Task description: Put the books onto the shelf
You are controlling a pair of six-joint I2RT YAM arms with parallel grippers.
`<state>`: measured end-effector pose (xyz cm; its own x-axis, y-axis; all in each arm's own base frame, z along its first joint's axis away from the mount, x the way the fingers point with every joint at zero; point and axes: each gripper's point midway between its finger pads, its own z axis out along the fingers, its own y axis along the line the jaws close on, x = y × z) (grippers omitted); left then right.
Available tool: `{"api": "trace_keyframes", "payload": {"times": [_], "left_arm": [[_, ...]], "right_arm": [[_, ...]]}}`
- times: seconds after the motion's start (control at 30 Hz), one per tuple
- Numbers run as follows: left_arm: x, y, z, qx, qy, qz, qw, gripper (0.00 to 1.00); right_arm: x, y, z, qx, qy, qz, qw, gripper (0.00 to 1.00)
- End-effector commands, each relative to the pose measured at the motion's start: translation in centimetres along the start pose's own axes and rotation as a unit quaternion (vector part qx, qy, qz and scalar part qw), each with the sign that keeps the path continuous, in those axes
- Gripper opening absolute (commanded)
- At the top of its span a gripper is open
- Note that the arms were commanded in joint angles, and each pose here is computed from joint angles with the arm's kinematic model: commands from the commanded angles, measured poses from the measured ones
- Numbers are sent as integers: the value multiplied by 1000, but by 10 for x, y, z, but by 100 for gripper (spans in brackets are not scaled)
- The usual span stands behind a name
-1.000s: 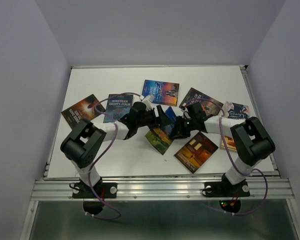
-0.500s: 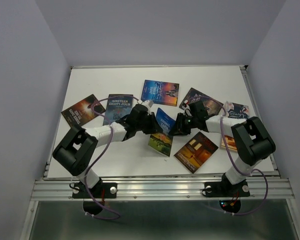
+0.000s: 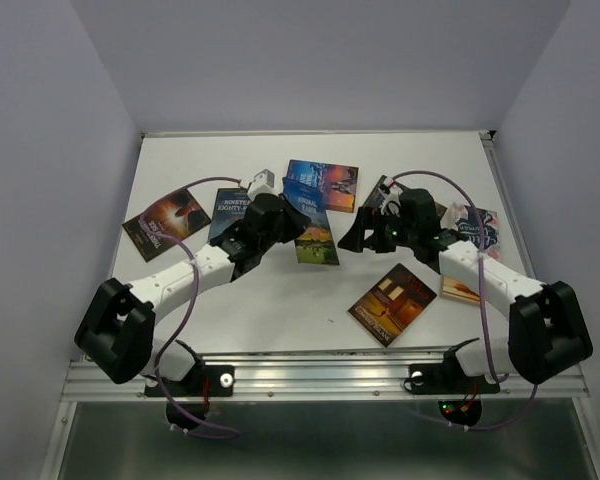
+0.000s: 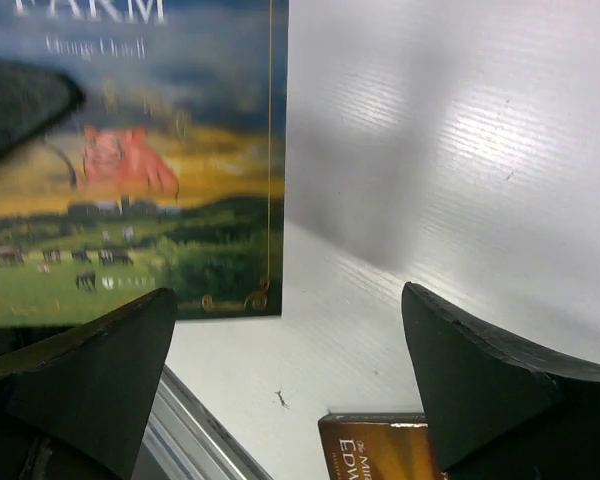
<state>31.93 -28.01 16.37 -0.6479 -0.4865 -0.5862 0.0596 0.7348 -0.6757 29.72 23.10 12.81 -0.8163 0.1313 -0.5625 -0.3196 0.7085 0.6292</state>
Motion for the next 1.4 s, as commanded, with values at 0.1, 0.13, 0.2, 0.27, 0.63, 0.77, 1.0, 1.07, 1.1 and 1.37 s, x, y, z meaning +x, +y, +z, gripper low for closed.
{"api": "trace_keyframes", "payload": {"times": [0.1,0.13,0.2,0.27,0.63,0.77,1.0,1.07,1.1,1.37], "left_arm": [[-96,-49,-23,24,-174,-137,975,0],[-101,-49,-25,30,-187,-157,969,0],[-119,-54,-33,54,-234,-206,949,0],[-133,-56,-39,64,-266,-223,936,0],[-152,-83,-52,126,-298,-213,922,0],[-154,-85,-58,138,-303,-212,919,0],[-149,-91,-58,157,-294,-217,918,0],[-146,-96,-58,168,-288,-215,918,0],[-143,-99,-56,171,-284,-215,919,0],[-130,-103,-52,174,-273,-203,924,0]], "right_arm": [[-14,14,-12,-18,-41,24,999,100],[-19,21,-9,-43,-62,35,997,100],[-23,43,-8,-112,-71,67,989,100],[-29,55,-10,-143,-74,89,983,100],[-63,119,-44,-341,-131,124,923,100],[-66,126,-44,-368,-119,142,911,100],[-98,129,-36,-381,-156,162,897,100],[-108,130,-35,-381,-169,166,893,100],[-113,128,-32,-379,-177,170,892,97],[-137,128,-25,-369,-205,180,889,50]]}}
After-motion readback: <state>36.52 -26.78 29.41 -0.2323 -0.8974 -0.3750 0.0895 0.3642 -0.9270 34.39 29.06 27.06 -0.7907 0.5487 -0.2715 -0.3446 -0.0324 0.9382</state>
